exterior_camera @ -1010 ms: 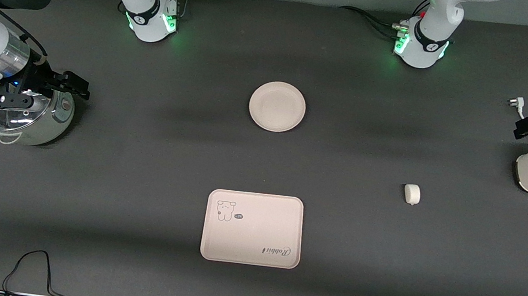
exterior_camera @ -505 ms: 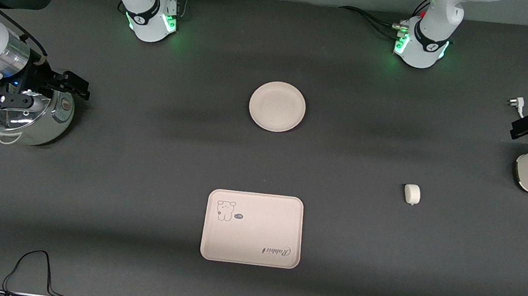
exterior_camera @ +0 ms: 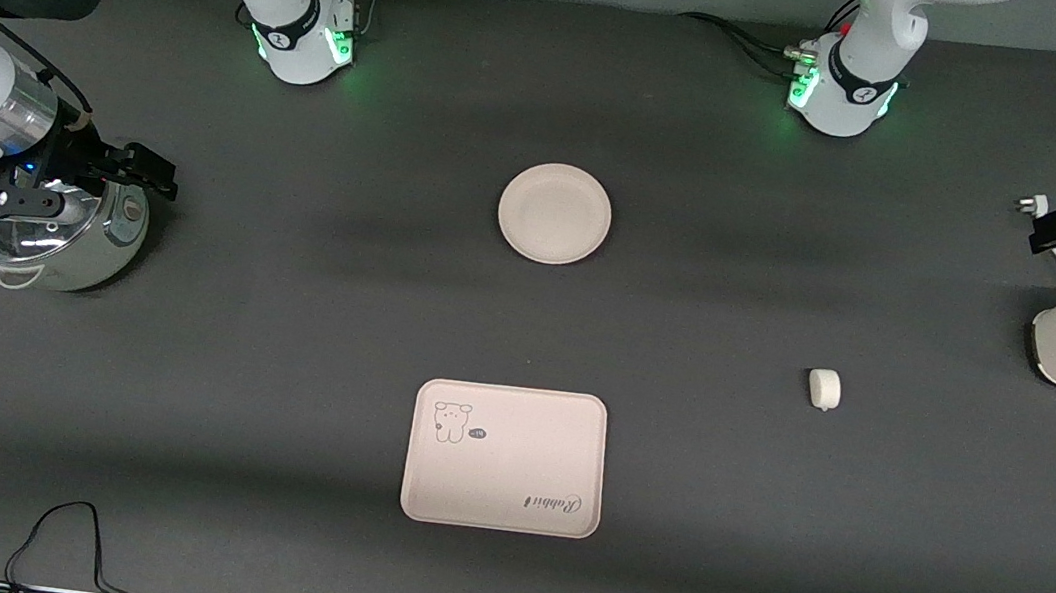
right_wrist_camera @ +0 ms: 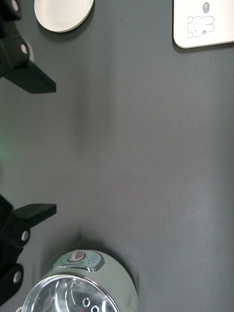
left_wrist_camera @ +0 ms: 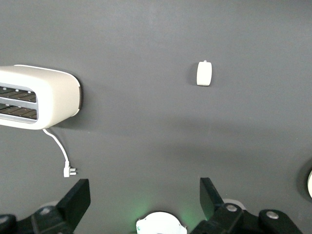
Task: Place bun in plate and plate on tray
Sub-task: 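Move the left gripper toward the small white bun, then lower the left gripper over the white bun and close on it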
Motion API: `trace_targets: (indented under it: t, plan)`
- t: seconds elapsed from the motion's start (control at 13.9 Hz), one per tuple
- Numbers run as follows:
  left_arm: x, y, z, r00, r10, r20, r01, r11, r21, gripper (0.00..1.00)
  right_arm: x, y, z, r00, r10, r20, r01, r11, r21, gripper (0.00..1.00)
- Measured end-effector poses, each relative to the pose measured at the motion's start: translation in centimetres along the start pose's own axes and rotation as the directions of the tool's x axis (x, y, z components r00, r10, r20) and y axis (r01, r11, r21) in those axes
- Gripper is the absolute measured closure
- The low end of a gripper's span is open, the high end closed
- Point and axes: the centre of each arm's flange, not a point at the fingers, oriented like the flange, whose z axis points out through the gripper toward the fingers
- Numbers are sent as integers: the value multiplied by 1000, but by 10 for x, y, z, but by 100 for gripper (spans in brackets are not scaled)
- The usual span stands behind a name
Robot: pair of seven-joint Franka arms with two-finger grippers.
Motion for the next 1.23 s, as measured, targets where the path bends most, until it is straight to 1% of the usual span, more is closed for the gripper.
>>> trace_targets:
  t: [0.14,0.36,0.5,0.72,0.87,1.01,1.23]
  plan:
    - [20,-6,18,1000,-11,-1,11,1000,-1,0,0,0,0,1000,0,0,0,1000,0,0]
    - [48,-4,32,997,-7,-75,7,1000,-5,0,0,0,0,1000,1,1,-1,1000,0,0]
    - [72,3,54,995,0,-103,-1,1000,-4,0,0,1,1,1000,1,1,-1,1000,0,0]
    - [106,12,102,996,10,-91,-10,1000,0,0,0,0,1,1000,-1,1,1,1000,0,0]
    - [124,18,124,996,14,-86,-14,1000,3,0,-1,-12,1,1000,-14,4,14,1000,5,0]
    - [139,29,135,997,6,-81,-6,1000,2,0,-5,-40,8,1000,-2,18,1,999,36,0]
    - [159,74,167,999,-26,-45,25,1000,-3,0,-11,-80,19,1000,-17,18,16,999,43,0]
